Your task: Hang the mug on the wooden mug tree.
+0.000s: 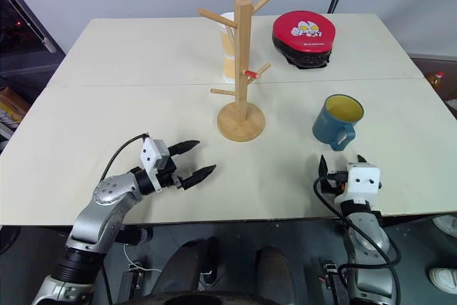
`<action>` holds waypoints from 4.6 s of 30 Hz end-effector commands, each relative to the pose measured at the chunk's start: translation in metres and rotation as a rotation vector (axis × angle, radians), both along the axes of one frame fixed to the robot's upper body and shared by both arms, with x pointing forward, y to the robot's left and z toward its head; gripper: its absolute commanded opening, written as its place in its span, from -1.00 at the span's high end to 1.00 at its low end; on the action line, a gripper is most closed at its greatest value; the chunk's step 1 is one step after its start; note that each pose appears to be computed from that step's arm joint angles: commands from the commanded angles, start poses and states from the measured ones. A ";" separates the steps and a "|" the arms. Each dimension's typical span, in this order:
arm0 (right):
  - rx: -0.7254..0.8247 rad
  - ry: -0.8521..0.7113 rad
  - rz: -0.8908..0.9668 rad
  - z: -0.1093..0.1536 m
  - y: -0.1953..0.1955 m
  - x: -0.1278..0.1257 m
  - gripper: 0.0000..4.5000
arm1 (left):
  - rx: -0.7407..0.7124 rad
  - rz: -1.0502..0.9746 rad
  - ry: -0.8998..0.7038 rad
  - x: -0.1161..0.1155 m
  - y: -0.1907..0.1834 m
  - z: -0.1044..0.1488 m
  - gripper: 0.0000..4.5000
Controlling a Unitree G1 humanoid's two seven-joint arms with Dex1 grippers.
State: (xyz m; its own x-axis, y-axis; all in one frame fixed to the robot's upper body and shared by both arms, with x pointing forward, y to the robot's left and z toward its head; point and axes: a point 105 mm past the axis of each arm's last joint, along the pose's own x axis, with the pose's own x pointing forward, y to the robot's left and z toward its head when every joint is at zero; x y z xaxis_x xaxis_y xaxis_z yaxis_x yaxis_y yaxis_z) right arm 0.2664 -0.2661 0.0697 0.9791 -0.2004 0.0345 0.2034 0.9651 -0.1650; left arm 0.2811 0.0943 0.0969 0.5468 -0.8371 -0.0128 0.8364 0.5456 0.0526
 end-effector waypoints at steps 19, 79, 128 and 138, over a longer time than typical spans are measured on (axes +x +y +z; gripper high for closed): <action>-0.063 -0.078 -0.237 0.029 -0.030 0.008 -0.99 | -0.025 -0.048 -0.088 -0.005 -0.008 0.023 -1.00; -0.799 -0.244 0.819 0.198 0.145 0.051 0.97 | -0.075 -0.053 -0.265 0.007 0.017 0.099 -1.00; -0.013 -0.115 0.542 0.107 0.036 0.043 -0.37 | -0.189 0.565 -0.028 0.045 0.107 0.033 -1.00; 0.109 -0.065 0.571 0.063 0.041 0.047 -0.37 | -0.124 0.700 0.011 0.032 0.126 0.004 -1.00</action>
